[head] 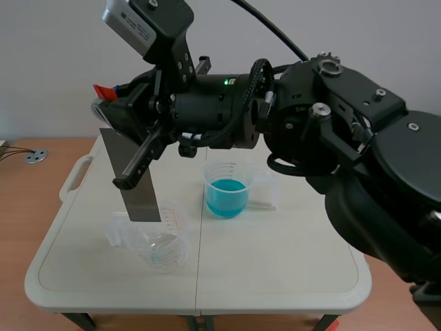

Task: Hold the metal plate by the orange handle, dip it into the blue solution, take it out and point at it, then put the plate back in the beaker on the left.
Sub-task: 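Put the plate into the left beaker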

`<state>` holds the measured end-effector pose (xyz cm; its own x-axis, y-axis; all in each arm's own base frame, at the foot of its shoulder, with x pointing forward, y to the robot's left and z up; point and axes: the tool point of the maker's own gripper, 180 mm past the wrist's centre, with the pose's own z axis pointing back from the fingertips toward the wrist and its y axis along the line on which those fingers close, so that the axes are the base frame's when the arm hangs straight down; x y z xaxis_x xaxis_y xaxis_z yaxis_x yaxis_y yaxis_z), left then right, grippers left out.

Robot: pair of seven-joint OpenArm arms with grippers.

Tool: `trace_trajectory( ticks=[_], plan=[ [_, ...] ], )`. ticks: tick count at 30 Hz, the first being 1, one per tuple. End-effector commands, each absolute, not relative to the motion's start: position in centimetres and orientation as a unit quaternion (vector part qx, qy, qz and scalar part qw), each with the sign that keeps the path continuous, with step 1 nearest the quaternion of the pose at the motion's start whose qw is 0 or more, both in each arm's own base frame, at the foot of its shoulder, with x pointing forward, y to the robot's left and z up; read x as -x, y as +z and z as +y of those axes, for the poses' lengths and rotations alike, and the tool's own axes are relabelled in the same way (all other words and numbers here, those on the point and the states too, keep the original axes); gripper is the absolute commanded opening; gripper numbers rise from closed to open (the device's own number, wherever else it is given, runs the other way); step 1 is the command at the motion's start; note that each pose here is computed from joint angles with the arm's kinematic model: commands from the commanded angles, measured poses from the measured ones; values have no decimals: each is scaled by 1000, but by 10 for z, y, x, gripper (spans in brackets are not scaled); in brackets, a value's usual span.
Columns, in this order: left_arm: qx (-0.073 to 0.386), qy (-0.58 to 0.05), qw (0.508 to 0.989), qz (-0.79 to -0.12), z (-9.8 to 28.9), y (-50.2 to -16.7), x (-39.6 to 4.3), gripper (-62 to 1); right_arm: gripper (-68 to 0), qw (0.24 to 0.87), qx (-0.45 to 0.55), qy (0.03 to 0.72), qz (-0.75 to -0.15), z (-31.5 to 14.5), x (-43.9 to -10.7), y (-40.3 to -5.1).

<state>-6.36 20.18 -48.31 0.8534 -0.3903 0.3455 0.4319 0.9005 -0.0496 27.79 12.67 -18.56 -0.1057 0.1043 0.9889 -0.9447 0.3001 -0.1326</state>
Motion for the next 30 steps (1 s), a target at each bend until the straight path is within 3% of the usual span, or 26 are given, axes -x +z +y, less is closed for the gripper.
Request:
trace_trajectory(
  ticks=[1, 13, 30],
  plan=[
    [64, -216, 959, -171, 202, -480, 61, -582, -660, 551, -370, 456, -593, 126, -282, -175],
    [64, -216, 959, -171, 202, -480, 61, -582, -660, 584, -380, 435, -570, 124, -291, -206],
    [63, -217, 959, -171, 203, -480, 61, -582, -660, 626, -407, 425, -512, 140, -278, -259]
  ],
)
